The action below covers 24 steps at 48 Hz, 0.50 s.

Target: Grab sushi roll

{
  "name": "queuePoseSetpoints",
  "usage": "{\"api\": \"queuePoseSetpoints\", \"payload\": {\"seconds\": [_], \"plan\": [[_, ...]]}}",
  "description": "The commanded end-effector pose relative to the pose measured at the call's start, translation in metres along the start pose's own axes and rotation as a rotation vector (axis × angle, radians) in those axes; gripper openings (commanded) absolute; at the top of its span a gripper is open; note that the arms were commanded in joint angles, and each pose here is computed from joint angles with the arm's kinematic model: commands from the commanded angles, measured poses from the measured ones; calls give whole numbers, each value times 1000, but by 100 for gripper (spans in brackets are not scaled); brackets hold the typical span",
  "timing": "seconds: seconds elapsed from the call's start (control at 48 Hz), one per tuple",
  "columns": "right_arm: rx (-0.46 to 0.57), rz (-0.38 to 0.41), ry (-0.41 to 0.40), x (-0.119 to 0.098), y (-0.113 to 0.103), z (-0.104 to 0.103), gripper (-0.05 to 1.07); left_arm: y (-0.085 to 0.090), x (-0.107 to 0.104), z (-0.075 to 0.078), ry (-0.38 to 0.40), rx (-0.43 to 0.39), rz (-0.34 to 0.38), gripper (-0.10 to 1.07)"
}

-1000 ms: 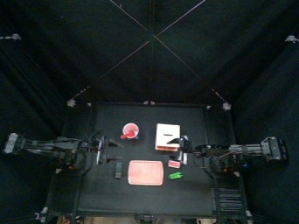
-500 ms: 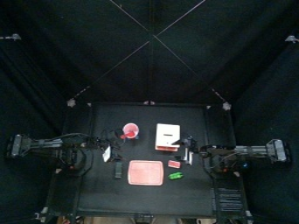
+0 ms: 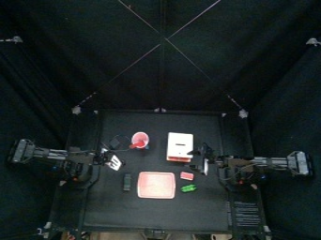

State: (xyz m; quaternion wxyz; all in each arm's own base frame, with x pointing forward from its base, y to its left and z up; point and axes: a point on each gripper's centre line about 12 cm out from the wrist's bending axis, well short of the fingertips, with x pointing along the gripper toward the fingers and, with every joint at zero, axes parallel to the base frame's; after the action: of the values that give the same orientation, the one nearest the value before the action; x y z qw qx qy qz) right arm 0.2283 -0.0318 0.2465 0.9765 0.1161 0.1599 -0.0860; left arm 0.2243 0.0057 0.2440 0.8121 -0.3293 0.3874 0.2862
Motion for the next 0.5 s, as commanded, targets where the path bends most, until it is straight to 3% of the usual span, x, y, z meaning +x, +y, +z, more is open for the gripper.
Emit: {"api": "queuePoseSetpoints", "payload": {"seconds": [0.0, 0.146, 0.292, 0.479], "plan": [[17, 2, -9, 0, 0, 3, 102, -12, 1, -8, -51, -20, -7, 98], [19, 1, -12, -1, 0, 3, 102, -21, 17, -22, -84, -34, 38, 98], [17, 1, -12, -1, 0, 3, 102, -29, 26, -22, -81, -48, 100, 98], [15, 2, -11, -1, -1, 1, 102, -35, 49, -33, -18, -141, 255, 98]]}}
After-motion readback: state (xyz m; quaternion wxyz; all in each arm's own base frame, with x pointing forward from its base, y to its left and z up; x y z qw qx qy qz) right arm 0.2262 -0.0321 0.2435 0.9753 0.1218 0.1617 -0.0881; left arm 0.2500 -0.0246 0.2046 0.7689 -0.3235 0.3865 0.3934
